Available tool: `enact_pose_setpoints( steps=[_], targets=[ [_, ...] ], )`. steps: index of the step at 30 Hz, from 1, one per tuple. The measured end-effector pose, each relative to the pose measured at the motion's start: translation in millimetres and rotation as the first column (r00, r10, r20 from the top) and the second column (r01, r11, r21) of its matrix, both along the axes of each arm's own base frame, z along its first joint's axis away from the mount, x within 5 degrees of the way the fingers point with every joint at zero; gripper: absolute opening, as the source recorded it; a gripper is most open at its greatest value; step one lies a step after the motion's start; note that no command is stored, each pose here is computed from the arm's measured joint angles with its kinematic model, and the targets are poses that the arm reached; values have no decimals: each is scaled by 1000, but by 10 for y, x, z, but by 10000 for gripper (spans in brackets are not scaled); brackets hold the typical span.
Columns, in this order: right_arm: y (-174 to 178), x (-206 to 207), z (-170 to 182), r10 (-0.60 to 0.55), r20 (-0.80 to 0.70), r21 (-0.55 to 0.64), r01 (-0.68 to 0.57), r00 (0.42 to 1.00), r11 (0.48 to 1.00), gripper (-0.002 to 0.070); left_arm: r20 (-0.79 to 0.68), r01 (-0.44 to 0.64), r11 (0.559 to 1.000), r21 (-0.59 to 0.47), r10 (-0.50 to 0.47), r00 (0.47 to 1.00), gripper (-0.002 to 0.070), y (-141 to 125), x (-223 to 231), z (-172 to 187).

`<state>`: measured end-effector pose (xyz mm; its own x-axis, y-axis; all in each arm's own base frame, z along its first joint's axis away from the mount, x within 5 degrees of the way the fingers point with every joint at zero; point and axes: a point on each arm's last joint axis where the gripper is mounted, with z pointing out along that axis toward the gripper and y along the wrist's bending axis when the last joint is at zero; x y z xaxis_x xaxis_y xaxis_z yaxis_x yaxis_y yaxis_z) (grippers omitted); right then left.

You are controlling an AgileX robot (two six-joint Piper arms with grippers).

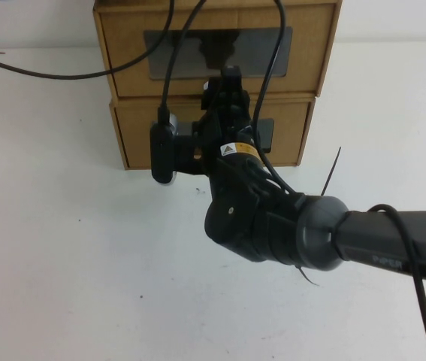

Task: Open the shoe box

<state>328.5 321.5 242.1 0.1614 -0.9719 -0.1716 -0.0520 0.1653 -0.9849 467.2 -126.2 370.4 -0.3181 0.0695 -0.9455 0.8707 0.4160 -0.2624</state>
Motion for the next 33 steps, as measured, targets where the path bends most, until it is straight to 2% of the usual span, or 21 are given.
enact_pose_setpoints(
  steps=[10,33],
  targets=[
    [12,92,-182,15,32,-40,-14,999,999,230,16,9,1000,14,-9,1000,-7,-10,-5,-6],
    [-64,205,-163,33,64,14,-34,997,999,227,26,10,1000,21,-10,1000,-7,-9,-5,-4]
  ],
)
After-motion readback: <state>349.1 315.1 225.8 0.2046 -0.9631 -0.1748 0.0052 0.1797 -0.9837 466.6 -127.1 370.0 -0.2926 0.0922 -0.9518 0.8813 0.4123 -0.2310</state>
